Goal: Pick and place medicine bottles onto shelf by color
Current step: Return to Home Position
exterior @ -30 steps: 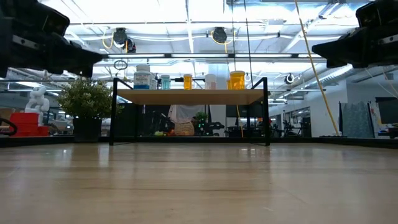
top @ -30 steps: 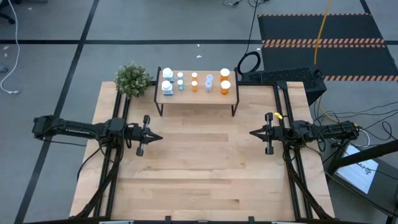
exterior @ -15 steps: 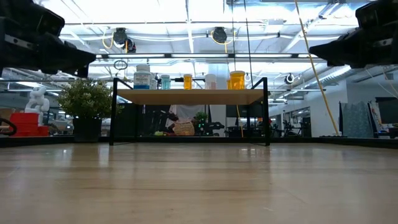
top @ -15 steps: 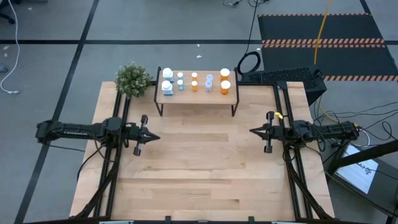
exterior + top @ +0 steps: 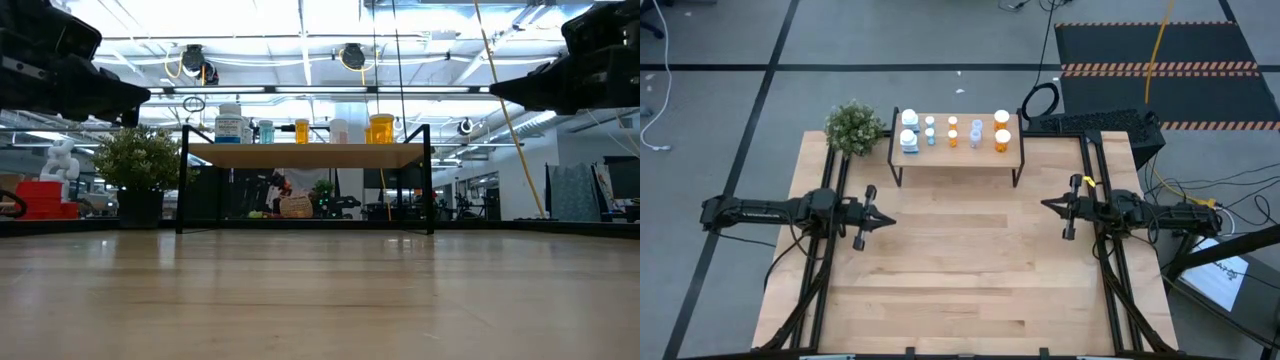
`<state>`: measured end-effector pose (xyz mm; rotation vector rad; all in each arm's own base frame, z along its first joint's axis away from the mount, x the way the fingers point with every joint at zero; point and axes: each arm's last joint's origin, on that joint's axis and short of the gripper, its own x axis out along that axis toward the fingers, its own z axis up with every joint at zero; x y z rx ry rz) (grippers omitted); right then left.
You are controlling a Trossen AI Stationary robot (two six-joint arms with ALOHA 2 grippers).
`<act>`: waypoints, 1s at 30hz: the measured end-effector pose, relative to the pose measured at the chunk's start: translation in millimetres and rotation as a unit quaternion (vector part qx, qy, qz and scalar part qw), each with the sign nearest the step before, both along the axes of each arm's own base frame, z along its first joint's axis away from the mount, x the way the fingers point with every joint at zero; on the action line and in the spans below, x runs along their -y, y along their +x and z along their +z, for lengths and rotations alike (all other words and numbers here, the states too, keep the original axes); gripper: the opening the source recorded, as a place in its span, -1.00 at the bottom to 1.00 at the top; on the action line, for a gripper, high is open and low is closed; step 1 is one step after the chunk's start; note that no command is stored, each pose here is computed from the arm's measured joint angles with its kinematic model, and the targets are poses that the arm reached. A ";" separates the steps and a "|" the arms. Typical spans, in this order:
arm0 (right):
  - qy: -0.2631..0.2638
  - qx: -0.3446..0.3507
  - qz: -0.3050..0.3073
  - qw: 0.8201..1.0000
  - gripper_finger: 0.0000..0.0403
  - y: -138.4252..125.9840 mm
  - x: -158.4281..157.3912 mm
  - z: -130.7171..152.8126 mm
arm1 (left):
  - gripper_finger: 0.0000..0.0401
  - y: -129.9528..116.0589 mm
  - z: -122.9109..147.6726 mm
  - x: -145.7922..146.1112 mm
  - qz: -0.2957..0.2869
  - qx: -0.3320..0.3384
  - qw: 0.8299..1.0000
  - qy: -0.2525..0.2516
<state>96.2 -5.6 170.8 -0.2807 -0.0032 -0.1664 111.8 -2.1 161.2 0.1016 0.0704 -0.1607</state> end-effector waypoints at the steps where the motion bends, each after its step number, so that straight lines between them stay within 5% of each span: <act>1: 0.003 0.000 0.007 1.000 -1.00 0.0 -0.4 -0.1 | -0.97 0.0 0.1 0.0 0.000 0.000 1.000 -0.003; 30: 0.015 0.033 0.037 0.999 -1.00 0.0 -2.1 5.9 | -0.98 -9.4 6.1 -1.1 0.003 0.038 0.999 -0.005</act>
